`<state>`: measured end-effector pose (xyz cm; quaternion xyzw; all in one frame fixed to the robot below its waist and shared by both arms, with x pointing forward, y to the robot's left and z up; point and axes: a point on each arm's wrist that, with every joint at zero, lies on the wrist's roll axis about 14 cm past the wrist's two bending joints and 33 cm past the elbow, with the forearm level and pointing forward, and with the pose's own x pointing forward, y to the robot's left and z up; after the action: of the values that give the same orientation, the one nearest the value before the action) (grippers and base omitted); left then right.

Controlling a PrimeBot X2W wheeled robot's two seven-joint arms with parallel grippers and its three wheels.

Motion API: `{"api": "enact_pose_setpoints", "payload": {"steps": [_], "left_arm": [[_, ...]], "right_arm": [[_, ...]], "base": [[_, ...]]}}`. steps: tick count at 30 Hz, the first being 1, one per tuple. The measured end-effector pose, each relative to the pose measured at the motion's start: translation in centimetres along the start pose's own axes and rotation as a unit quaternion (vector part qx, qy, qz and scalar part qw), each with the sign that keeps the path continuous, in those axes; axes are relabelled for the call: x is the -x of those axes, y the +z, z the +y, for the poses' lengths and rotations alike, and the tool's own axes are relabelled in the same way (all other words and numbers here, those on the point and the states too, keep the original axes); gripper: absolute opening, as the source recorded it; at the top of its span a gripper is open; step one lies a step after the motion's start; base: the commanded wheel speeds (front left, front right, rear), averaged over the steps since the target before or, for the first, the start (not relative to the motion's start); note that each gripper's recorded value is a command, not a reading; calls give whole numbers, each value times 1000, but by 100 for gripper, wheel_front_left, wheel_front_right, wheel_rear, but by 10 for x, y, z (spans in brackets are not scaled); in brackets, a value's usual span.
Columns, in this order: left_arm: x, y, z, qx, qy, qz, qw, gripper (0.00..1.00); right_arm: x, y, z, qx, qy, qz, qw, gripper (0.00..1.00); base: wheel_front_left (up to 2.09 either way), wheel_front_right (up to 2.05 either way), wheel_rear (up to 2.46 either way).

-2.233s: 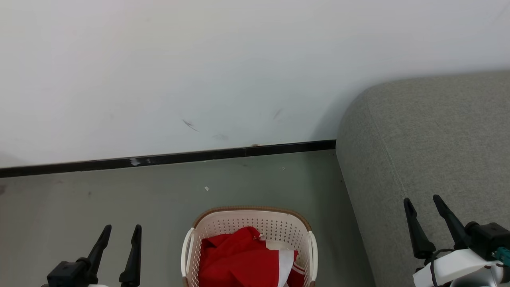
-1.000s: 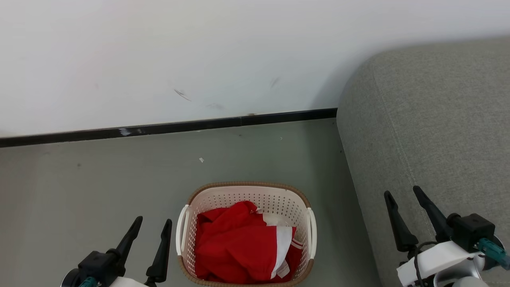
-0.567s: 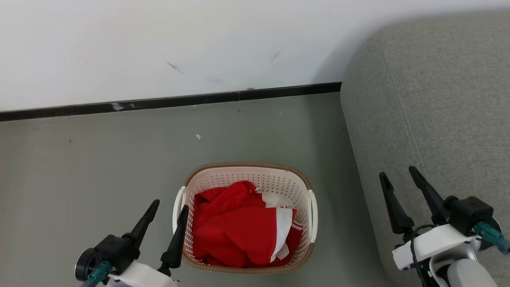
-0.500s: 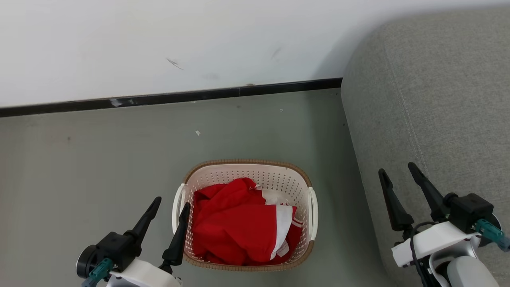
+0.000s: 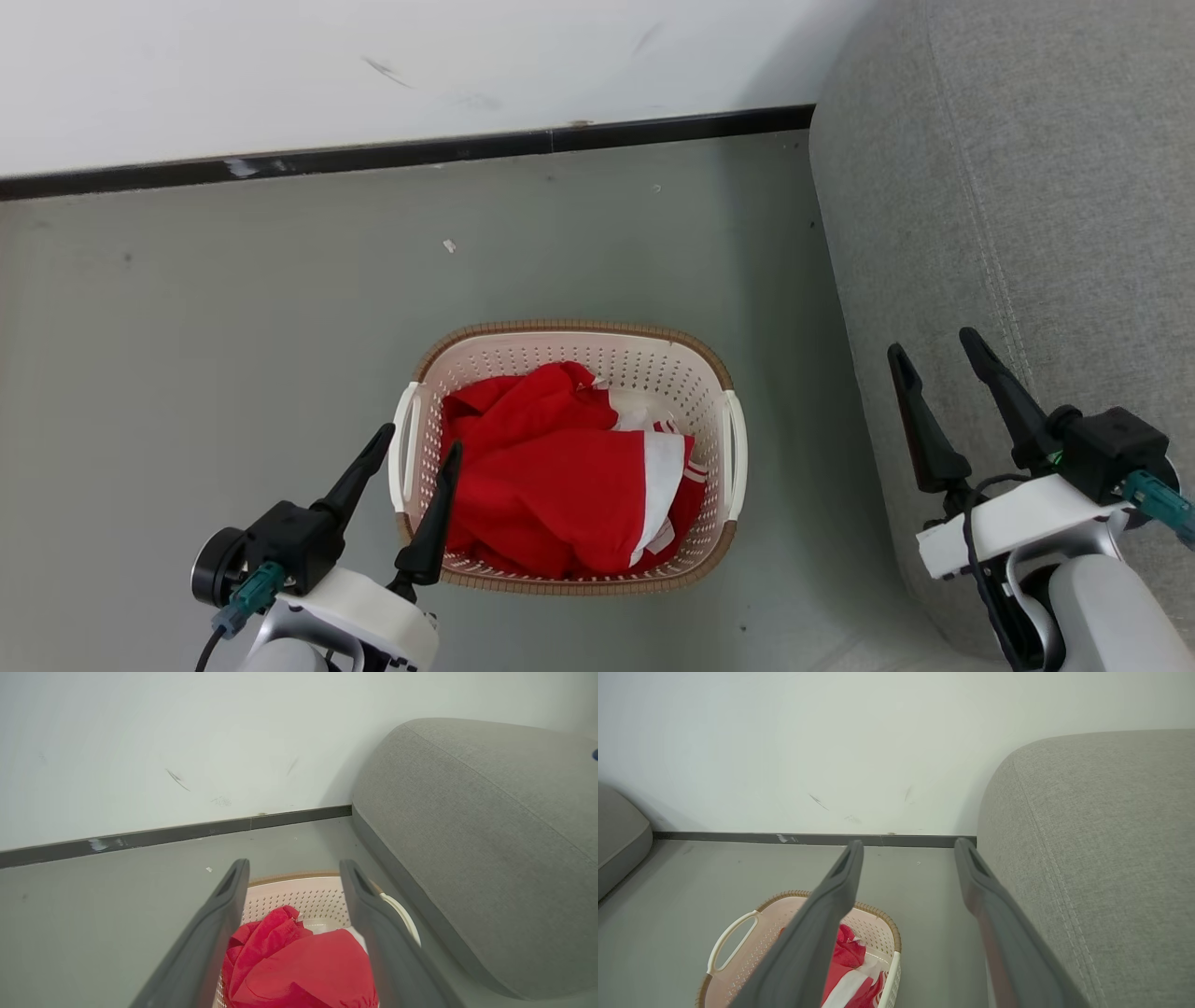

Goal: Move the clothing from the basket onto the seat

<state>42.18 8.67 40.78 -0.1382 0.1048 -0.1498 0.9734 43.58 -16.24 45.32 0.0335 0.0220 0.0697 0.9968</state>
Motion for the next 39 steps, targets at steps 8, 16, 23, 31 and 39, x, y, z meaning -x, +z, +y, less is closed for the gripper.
{"api": "enact_pose_setpoints", "payload": {"steps": [8, 16, 23, 31, 39], "left_arm": [[-17, -17, 0, 1, -10, 22, 1000, 100], [-27, -44, 5, -3, -12, 59, 998, 100], [-40, -63, 8, -5, -17, 90, 996, 100], [-52, -86, 6, 0, -25, 131, 991, 100], [-63, -111, 1, 0, -40, 172, 984, 100]], "right_arm": [[-16, -8, 0, 0, 4, 3, 1000, 100], [-34, -16, -2, 1, 8, 4, 1000, 100], [-46, -26, -1, 5, 13, 9, 1000, 100], [-58, -38, -4, 6, 14, 17, 1000, 100], [-67, -54, -7, 5, 14, 28, 999, 100]], "base": [[0, 0, 0], [0, 0, 0], [0, 0, 0], [0, 0, 0], [0, 0, 0]]}}
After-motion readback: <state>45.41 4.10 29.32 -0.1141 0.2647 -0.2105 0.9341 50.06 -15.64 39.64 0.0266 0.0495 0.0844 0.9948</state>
